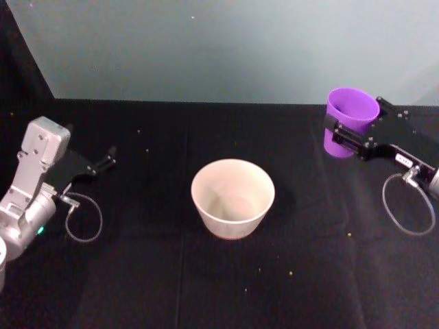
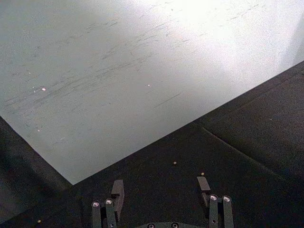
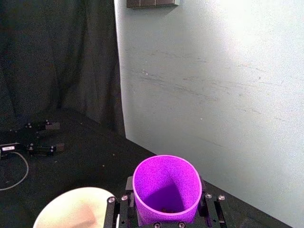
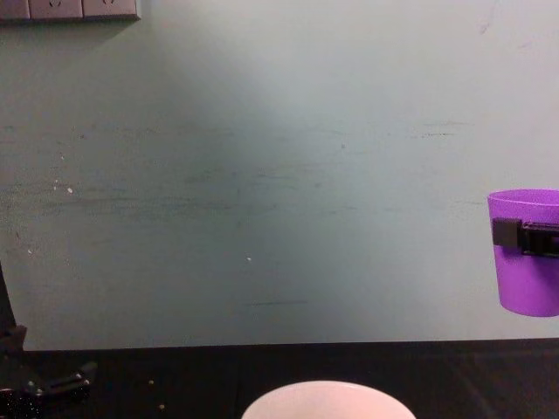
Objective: Pick up the cup and pour the mung beans from the cup into the bowl.
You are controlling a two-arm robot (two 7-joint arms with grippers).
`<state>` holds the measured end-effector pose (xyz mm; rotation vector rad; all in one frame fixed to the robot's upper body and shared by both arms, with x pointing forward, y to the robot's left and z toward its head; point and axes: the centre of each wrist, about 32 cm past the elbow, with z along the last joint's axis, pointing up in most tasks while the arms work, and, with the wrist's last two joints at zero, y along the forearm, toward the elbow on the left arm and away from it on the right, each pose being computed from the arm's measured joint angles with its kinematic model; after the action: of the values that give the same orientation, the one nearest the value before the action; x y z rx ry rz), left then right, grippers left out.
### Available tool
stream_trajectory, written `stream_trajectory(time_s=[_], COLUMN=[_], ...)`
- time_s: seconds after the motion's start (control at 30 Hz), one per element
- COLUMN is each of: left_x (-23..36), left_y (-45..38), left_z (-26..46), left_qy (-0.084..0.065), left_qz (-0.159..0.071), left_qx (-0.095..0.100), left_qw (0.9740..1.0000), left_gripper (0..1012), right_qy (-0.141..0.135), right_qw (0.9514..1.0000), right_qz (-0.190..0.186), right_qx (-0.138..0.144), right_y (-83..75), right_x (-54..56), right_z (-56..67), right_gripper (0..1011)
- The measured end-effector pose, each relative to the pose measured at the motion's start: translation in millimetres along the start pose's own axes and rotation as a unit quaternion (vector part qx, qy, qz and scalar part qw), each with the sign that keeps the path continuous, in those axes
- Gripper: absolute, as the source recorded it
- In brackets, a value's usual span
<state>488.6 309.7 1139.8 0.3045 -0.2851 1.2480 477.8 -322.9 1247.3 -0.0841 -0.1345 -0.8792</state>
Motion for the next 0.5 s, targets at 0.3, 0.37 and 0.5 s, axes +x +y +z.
stream_trajectory(time_s=[0.3, 0.37, 0.5], left_x=[0.0, 0.0, 0.0], left_y=[0.0, 0.0, 0.0], left_z=[0.0, 0.0, 0.0], left_qy=[0.0, 0.0, 0.0], left_qz=[0.0, 0.0, 0.0], left_qx=[0.0, 0.0, 0.0], left_qw=[1.0, 1.0, 1.0], left_gripper=[1000, 1000, 1000], right_qy=[0.0, -0.001, -0.001], right_qw=[1.0, 1.0, 1.0], right_qz=[0.001, 0.001, 0.001], right_qx=[-0.001, -0.001, -0.002], right_y=[0.6, 0.6, 0.8], right_x=[-0.3, -0.3, -0.4], right_z=[-0.2, -0.3, -0.5], right_gripper=[724, 724, 724])
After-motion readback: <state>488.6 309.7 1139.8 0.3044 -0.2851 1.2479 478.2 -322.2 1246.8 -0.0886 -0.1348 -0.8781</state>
